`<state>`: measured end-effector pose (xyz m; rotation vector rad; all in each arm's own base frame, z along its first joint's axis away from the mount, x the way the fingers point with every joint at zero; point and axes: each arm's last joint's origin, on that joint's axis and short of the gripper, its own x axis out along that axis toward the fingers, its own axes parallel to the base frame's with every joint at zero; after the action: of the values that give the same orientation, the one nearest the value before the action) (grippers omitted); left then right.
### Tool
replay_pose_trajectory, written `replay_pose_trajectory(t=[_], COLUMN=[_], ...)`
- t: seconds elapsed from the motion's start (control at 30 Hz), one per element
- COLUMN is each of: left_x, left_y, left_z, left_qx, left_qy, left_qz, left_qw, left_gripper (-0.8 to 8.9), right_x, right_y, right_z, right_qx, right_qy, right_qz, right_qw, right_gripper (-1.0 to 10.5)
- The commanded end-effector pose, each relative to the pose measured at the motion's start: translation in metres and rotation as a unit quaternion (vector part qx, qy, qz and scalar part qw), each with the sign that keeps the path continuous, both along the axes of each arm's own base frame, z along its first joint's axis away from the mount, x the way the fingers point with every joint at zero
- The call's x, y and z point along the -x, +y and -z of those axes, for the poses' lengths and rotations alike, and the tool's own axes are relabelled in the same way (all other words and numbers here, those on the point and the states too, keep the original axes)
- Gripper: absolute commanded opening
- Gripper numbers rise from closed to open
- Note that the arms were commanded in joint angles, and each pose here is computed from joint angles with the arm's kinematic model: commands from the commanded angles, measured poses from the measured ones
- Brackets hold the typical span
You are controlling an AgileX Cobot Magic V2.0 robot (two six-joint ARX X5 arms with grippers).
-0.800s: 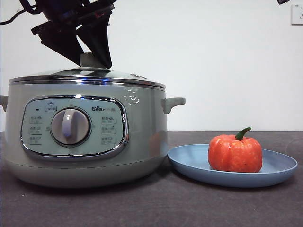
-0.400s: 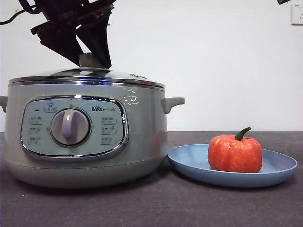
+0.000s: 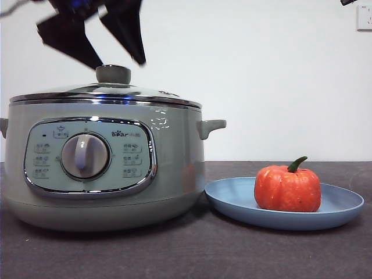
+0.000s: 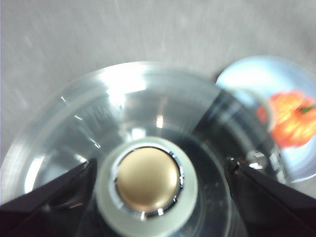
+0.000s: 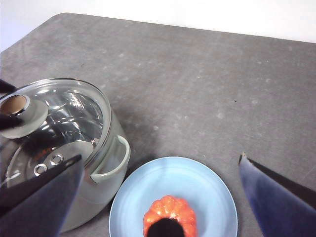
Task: Take the pumpkin out from the steamer,put the pumpkin in the blue plate,close the lid
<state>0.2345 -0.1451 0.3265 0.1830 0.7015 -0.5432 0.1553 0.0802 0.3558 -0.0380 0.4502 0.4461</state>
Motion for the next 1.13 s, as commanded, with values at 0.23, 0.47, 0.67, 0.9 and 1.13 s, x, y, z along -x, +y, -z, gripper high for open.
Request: replay_pose_trajectory(t=[0.23, 0.47, 0.67, 0.9, 1.13], left_x=[0.055, 0.08, 0.108, 0.134, 0.13], left_y=[0.033, 0.052, 0.064, 0.079, 0.076], left_z=[-0.045, -0.039, 0.001, 0.031, 0.034], left_qx=[0.033, -0.006, 0.039, 0.078, 0.07], left_qy=[-0.053, -0.072, -0.118, -0.11, -0.1], left_qz=[0.002, -0.045, -0.054, -0.075, -0.076], left_qw=[0.998, 0.996, 0.991, 0.988, 0.99], left_gripper=[1.06, -0.09, -0.09, -0.03, -0.03], right_x=[0.003, 0.01, 0.027, 0.04, 0.04], right_y=[-0.001, -0.005, -0.014, -0.02, -0.02], right_z=[0.008, 0.028, 0.056, 0.065, 0.064], right_qx=[0.028, 0.017, -0.016, -0.054, -0.057], right_qy=[0.029, 0.007, -0.048, -0.058, -0.06], right_qz=[-0.005, -0.006, -0.003, 0.006, 0.009], right_qw=[0.999, 1.0, 0.999, 0.997, 0.997], right_gripper=[2.7, -0.2, -0.2, -0.2, -0.2])
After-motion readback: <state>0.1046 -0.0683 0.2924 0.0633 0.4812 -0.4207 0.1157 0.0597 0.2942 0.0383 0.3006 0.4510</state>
